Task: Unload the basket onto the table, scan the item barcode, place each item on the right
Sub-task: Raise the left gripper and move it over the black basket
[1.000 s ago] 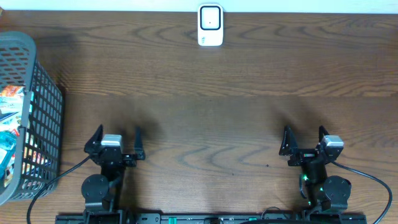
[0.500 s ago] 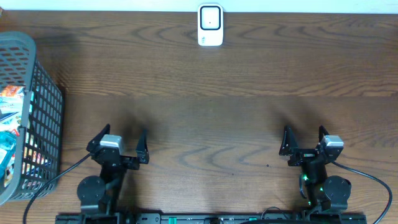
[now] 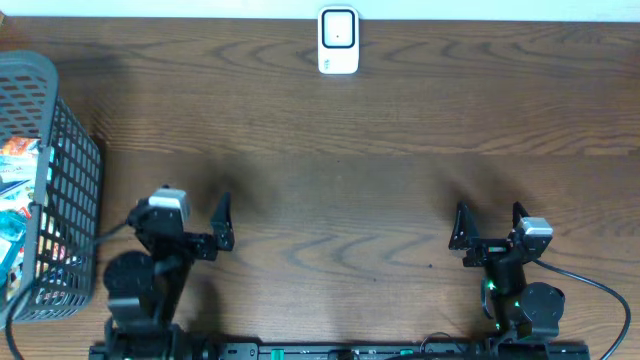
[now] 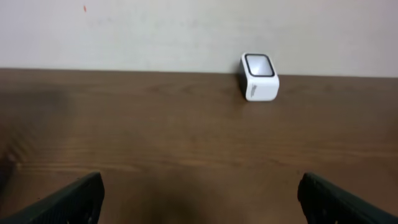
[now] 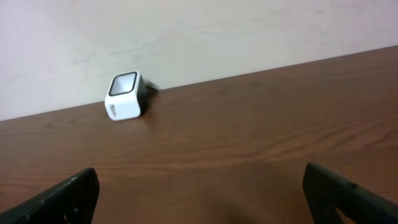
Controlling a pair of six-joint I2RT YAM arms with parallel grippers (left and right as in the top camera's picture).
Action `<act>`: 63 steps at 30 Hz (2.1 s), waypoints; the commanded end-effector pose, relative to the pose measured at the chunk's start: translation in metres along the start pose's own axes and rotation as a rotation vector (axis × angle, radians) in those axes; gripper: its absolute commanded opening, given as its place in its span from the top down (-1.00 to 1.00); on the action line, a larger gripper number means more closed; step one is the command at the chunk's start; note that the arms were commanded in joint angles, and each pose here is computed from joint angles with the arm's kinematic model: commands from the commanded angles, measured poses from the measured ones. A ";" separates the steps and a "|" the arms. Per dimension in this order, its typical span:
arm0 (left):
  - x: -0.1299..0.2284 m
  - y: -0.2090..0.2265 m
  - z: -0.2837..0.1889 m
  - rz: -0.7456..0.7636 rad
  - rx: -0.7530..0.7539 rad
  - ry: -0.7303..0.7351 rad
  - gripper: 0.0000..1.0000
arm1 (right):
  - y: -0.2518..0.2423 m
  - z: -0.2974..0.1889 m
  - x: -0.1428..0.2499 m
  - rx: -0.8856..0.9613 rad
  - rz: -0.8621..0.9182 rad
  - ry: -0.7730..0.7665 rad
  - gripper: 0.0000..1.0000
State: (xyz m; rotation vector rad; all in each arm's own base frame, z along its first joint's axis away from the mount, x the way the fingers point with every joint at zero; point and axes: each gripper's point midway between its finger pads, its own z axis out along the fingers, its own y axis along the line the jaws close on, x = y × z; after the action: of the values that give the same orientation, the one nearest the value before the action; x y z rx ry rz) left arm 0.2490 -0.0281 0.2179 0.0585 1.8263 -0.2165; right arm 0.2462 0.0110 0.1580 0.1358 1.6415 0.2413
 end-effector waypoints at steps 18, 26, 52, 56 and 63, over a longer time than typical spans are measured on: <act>-0.049 -0.005 0.003 -0.011 0.010 0.062 -0.95 | 0.003 0.000 0.001 -0.013 -0.003 0.005 -0.99; -0.098 -0.006 -0.012 -0.004 -0.024 0.052 -0.95 | 0.003 0.000 0.001 -0.013 -0.003 0.005 -0.98; -0.185 0.070 -0.038 -0.325 -0.525 0.115 -0.95 | 0.003 0.000 0.001 -0.013 -0.003 0.005 -0.99; -0.191 0.114 -0.037 -0.490 -0.684 0.134 -0.95 | 0.003 0.000 0.001 -0.013 -0.003 0.005 -0.98; -0.144 0.207 -0.059 -0.900 -0.954 0.211 -0.95 | 0.003 0.000 0.001 -0.013 -0.003 0.005 -0.99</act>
State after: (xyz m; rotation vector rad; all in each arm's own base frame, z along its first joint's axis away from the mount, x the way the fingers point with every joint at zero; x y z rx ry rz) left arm 0.2774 0.1652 0.3657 -1.1850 1.9575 0.1263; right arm 0.2462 0.0110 0.1580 0.1358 1.6415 0.2413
